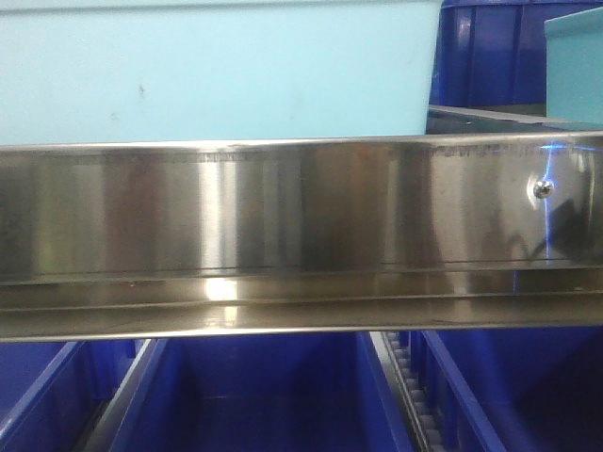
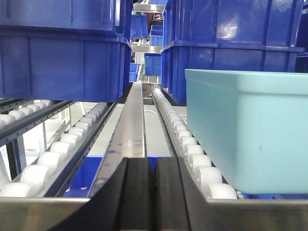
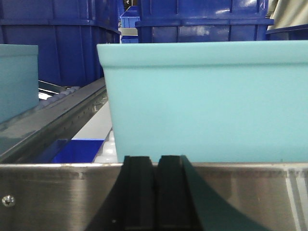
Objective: Move two blue bins to right shelf middle
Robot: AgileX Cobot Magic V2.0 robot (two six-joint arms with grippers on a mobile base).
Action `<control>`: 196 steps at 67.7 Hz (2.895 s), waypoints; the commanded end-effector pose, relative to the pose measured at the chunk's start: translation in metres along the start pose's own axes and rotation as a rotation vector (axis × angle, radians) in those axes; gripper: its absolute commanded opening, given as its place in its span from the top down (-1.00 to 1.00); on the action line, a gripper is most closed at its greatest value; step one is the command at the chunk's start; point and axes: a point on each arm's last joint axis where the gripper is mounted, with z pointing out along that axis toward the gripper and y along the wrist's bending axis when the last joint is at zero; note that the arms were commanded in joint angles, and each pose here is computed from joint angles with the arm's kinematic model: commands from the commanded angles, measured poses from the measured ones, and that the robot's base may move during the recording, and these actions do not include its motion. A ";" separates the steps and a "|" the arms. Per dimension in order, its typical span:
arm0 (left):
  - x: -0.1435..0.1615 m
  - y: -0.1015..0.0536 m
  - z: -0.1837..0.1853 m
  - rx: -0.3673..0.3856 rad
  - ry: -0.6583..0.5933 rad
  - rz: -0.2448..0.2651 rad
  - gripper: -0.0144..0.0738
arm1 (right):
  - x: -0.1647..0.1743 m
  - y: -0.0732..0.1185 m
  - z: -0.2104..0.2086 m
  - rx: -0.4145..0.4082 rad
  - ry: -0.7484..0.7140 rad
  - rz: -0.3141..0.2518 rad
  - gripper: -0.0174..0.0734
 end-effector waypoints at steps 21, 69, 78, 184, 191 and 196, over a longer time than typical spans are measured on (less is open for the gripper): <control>-0.007 0.000 -0.001 0.003 -0.068 -0.005 0.93 | -0.002 0.000 0.000 0.001 -0.022 -0.005 0.97; -0.040 -0.001 -0.006 0.012 -0.297 -0.014 0.93 | -0.034 -0.003 -0.006 0.027 -0.306 0.039 0.97; -0.096 -0.001 -0.021 0.007 -0.304 -0.020 0.93 | -0.099 0.003 -0.028 -0.008 -0.398 0.037 0.97; -0.179 -0.035 0.249 0.073 1.021 0.019 -0.69 | -0.204 0.154 0.257 -0.345 0.887 -0.112 -0.64; -0.163 -0.036 0.262 0.078 1.070 0.034 -0.69 | -0.180 0.163 0.274 -0.351 0.954 -0.100 -0.64; -0.152 -0.037 0.270 0.080 1.103 0.031 -0.69 | -0.167 0.168 0.283 -0.359 0.984 -0.087 -0.64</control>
